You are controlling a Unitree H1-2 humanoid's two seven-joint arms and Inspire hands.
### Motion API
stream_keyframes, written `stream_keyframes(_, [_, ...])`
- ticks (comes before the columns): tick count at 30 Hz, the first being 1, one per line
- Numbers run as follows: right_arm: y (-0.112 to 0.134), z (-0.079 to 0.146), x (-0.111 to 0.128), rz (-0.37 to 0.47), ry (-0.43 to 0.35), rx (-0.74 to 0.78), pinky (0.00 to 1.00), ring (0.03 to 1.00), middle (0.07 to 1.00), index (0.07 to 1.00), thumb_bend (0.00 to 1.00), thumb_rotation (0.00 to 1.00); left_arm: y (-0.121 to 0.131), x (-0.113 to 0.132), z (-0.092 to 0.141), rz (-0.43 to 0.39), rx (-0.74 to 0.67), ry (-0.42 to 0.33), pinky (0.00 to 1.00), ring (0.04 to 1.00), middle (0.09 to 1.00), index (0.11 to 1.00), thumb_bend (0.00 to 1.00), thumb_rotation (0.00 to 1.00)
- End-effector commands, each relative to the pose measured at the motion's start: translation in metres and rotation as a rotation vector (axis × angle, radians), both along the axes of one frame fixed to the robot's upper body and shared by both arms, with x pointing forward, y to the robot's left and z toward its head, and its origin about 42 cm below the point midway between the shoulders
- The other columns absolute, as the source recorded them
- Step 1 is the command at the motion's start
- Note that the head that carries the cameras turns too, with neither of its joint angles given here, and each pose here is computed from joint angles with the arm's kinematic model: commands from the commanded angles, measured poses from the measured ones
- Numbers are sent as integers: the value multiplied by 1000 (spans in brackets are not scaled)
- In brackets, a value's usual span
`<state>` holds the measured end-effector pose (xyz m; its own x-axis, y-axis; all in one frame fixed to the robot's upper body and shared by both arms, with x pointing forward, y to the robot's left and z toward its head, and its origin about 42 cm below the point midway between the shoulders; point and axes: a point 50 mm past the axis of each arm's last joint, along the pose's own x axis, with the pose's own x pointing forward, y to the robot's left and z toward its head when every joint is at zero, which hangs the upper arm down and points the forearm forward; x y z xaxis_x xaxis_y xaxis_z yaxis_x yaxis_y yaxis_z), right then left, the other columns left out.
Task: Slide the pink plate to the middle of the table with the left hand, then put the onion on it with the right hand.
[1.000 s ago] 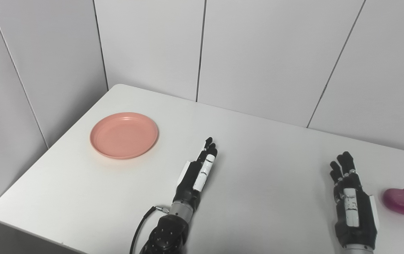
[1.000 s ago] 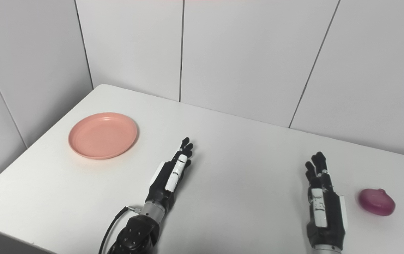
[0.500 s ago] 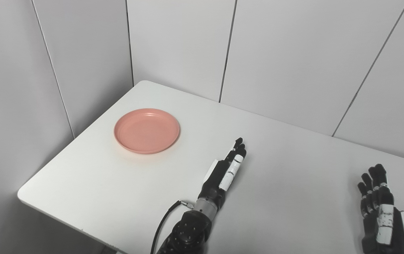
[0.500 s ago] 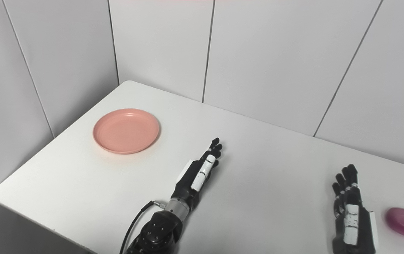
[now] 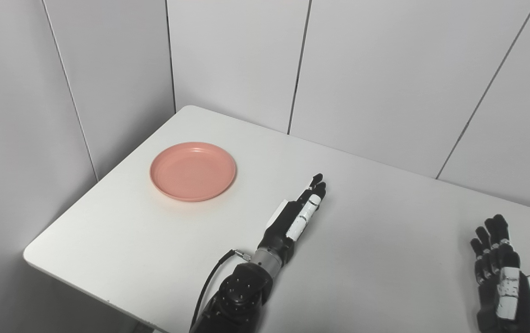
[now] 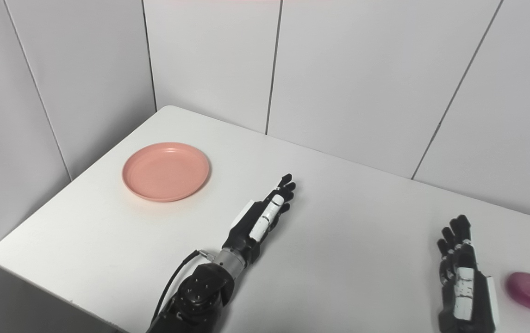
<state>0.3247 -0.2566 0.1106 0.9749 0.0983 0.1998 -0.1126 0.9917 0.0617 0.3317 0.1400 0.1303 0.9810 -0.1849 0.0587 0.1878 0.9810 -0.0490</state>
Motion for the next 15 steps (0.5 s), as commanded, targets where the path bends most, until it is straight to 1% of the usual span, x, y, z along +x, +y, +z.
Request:
stream_keyframes(1, [-13, -31, -18, -18, 83, -15, 1000, 1000, 1000, 1000, 677, 926, -2, 13, 29, -11, -8, -84, 1000, 1000, 1000, 993, 586, 1000])
stream_keyframes(5, [-13, -30, -18, -23, 83, -20, 1000, 1000, 1000, 1000, 674, 931, 6, 13, 44, -7, -13, -106, 1000, 1000, 1000, 998, 576, 1000])
stream_keyframes(9, [-13, -30, -18, -32, 80, -18, 1000, 1000, 1000, 1000, 637, 936, 13, 15, 56, 13, -1, -138, 1000, 1000, 993, 993, 572, 1000])
stream_keyframes(12, [-15, -32, -17, -32, 84, -20, 1000, 1000, 1000, 1000, 629, 947, 17, 17, 58, 34, 17, -142, 1000, 993, 981, 981, 581, 1000])
stream_keyframes(15, [-18, -33, -16, -34, 92, -27, 1000, 1000, 1000, 1000, 632, 951, 20, 20, 58, 49, 28, -132, 1000, 963, 943, 940, 592, 1000])
